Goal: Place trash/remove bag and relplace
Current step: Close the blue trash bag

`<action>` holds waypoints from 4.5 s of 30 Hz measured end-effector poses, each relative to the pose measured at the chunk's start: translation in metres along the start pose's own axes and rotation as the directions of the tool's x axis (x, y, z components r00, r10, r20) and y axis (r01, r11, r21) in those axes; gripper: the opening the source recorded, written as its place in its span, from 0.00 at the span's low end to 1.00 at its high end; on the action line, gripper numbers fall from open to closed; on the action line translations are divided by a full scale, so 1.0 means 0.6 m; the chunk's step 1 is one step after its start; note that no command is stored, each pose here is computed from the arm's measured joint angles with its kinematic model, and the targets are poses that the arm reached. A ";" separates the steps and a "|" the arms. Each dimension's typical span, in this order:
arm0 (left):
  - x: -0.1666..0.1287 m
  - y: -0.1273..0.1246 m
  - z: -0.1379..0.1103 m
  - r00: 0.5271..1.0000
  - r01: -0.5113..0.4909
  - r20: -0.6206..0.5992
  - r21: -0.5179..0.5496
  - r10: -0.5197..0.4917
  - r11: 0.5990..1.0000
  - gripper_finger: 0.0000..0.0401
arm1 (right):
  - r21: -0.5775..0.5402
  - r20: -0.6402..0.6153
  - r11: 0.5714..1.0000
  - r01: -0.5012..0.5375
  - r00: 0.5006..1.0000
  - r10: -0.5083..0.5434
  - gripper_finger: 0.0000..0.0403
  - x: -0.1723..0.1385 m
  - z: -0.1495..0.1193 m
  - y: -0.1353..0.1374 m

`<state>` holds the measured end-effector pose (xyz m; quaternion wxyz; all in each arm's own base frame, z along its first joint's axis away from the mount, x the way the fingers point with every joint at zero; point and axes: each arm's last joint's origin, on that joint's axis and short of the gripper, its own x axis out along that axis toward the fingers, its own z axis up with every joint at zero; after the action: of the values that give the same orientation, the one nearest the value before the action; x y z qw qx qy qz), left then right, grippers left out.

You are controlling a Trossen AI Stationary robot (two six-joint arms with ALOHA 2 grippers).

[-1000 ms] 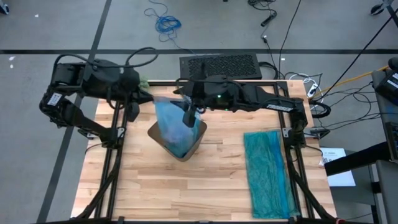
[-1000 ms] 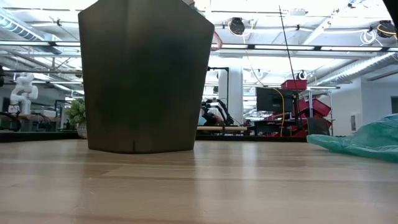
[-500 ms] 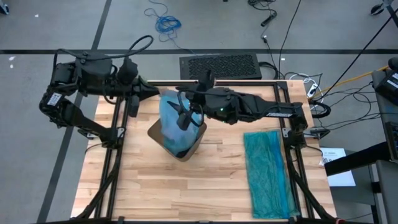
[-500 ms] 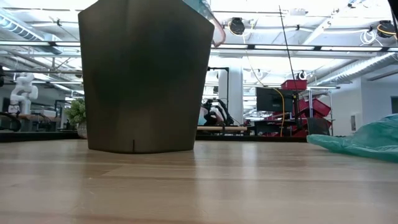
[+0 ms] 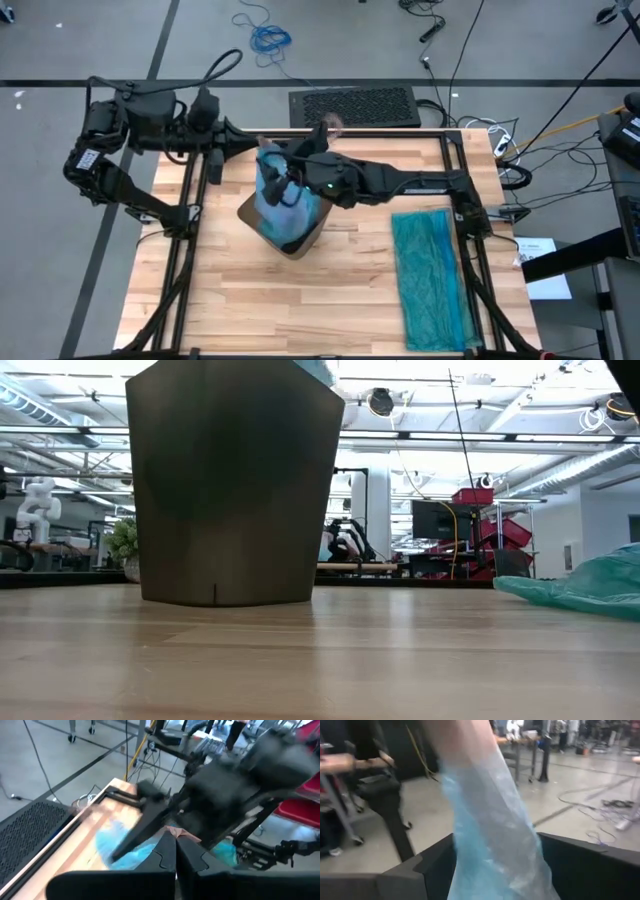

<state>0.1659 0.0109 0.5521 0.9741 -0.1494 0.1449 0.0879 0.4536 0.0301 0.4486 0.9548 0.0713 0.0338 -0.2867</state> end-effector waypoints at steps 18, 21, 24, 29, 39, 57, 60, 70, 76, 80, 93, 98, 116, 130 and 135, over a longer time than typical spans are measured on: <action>-0.020 -0.003 0.012 0.994 0.049 0.095 -0.005 -0.048 0.999 0.00 | -0.040 -0.073 0.999 0.015 0.997 -0.017 0.00 0.019 -0.032 0.003; -0.034 -0.004 0.020 0.988 0.063 0.138 -0.005 -0.062 0.998 0.00 | -0.036 -0.099 0.999 0.014 0.995 -0.018 0.00 0.020 -0.038 0.003; -0.051 -0.005 0.027 0.982 0.074 0.175 -0.005 -0.072 0.997 0.00 | -0.052 -0.130 0.999 0.003 0.991 -0.010 0.00 0.024 -0.049 0.005; -0.070 -0.006 0.034 0.976 0.083 0.204 -0.005 -0.080 0.997 0.00 | -0.069 -0.176 0.998 -0.003 0.984 -0.009 0.00 0.029 -0.069 0.013; -0.075 -0.005 0.034 0.975 0.076 0.210 -0.009 -0.072 0.997 0.00 | -0.108 -0.151 0.991 -0.079 0.987 0.062 0.03 0.011 -0.048 0.017; -0.078 -0.007 0.031 0.975 0.126 0.185 0.002 -0.124 0.992 0.00 | -0.088 0.006 0.982 -0.165 0.986 0.166 0.70 -0.066 0.056 -0.012; -0.078 -0.007 0.031 0.975 0.131 0.183 0.003 -0.129 0.991 0.00 | -0.057 0.029 0.980 -0.188 0.981 0.190 0.73 -0.059 0.056 -0.009; -0.077 -0.008 0.035 0.968 0.141 0.207 0.006 -0.140 0.990 0.00 | 0.023 0.029 0.971 -0.238 0.971 0.237 0.52 -0.004 0.036 -0.020; -0.079 -0.010 0.040 0.959 0.155 0.238 0.017 -0.154 0.988 0.00 | 0.032 -0.009 0.952 -0.306 0.952 0.306 0.10 0.034 0.006 -0.018; -0.079 -0.010 0.041 0.957 0.156 0.243 0.016 -0.156 0.988 0.00 | 0.022 -0.035 0.954 -0.300 0.953 0.301 0.02 0.041 -0.004 -0.016; -0.080 -0.010 0.040 0.957 0.159 0.243 0.010 -0.156 0.987 0.00 | 0.022 -0.179 0.946 -0.325 0.929 0.323 0.00 0.042 -0.045 0.003; -0.084 -0.010 0.040 0.956 0.168 0.243 0.004 -0.163 0.986 0.00 | 0.037 -0.172 0.933 -0.358 0.917 0.359 0.08 0.020 -0.018 -0.009; -0.092 -0.011 0.039 0.949 0.208 0.244 -0.001 -0.202 0.978 0.00 | 0.044 -0.171 0.918 -0.393 0.903 0.395 0.61 -0.057 0.064 -0.067; -0.102 -0.012 0.041 0.938 0.231 0.264 0.011 -0.226 0.973 0.00 | 0.226 -0.297 0.953 -0.204 0.917 0.267 0.79 -0.024 -0.010 -0.025; -0.103 -0.012 0.042 0.935 0.233 0.272 0.013 -0.228 0.972 0.00 | 0.238 -0.308 0.965 -0.108 0.934 0.180 0.73 0.001 -0.041 -0.014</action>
<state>0.1157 0.0042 0.5961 0.9868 -0.1613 -0.0092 -0.0060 0.4488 0.0264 0.4232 0.9408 0.2240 0.1550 -0.2017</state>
